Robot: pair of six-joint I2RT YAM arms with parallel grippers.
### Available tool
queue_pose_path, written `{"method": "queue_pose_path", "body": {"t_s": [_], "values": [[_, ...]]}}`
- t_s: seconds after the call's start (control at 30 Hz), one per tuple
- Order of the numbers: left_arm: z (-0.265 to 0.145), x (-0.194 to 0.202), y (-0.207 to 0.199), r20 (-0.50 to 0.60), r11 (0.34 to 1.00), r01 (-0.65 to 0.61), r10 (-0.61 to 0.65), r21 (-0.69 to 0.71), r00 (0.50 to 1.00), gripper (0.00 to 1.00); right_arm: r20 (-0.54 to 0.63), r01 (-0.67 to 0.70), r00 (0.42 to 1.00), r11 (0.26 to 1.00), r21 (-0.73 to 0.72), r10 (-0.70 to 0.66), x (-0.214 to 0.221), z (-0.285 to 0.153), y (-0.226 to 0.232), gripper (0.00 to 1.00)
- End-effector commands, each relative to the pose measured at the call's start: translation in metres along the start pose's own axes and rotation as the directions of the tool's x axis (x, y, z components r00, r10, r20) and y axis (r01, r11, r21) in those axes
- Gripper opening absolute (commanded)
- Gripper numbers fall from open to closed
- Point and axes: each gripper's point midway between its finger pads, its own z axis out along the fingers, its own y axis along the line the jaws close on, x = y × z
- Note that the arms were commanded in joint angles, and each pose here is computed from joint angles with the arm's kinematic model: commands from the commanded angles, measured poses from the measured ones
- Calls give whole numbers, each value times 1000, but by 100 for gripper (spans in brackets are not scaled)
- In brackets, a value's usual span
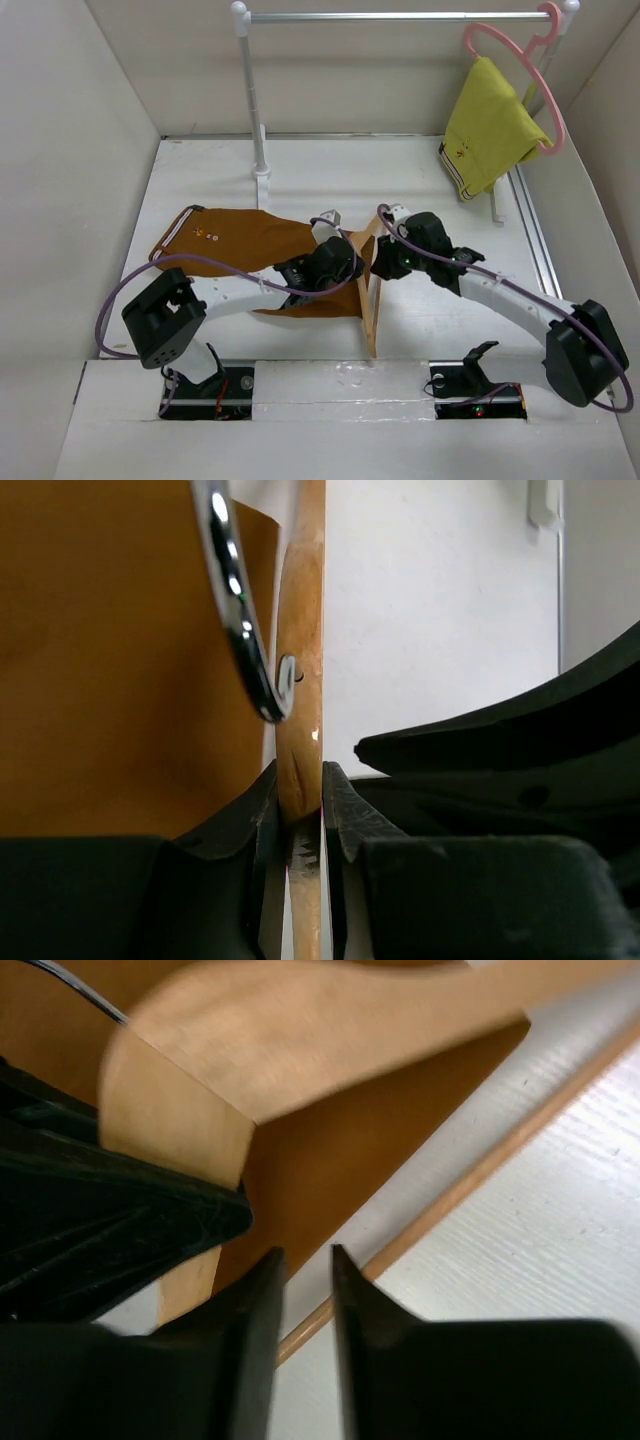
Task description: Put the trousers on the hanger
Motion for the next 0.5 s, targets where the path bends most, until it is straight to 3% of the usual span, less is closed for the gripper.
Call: {"method": "queue_pose_path", "body": {"t_s": [0.0,0.07,0.17,0.3,0.47], "values": [[10,-20,17,137,996,64,-54,-64,989,0,127,-38,991,999,3,38,-28,14,-8,36],[14,-16,23,146,995,53,-40,-90,989,0,92,-71,993,997,22,68,-19,28,-17,46],[18,-11,30,140,993,46,-31,-108,990,0,92,-91,992,996,1,91,-16,43,-20,51],[16,4,40,105,992,37,-25,-119,994,0,77,-127,989,992,-16,128,-9,60,-19,53],[18,20,48,48,993,9,-3,-115,999,0,48,-158,986,987,-26,159,7,71,-11,46]]}}
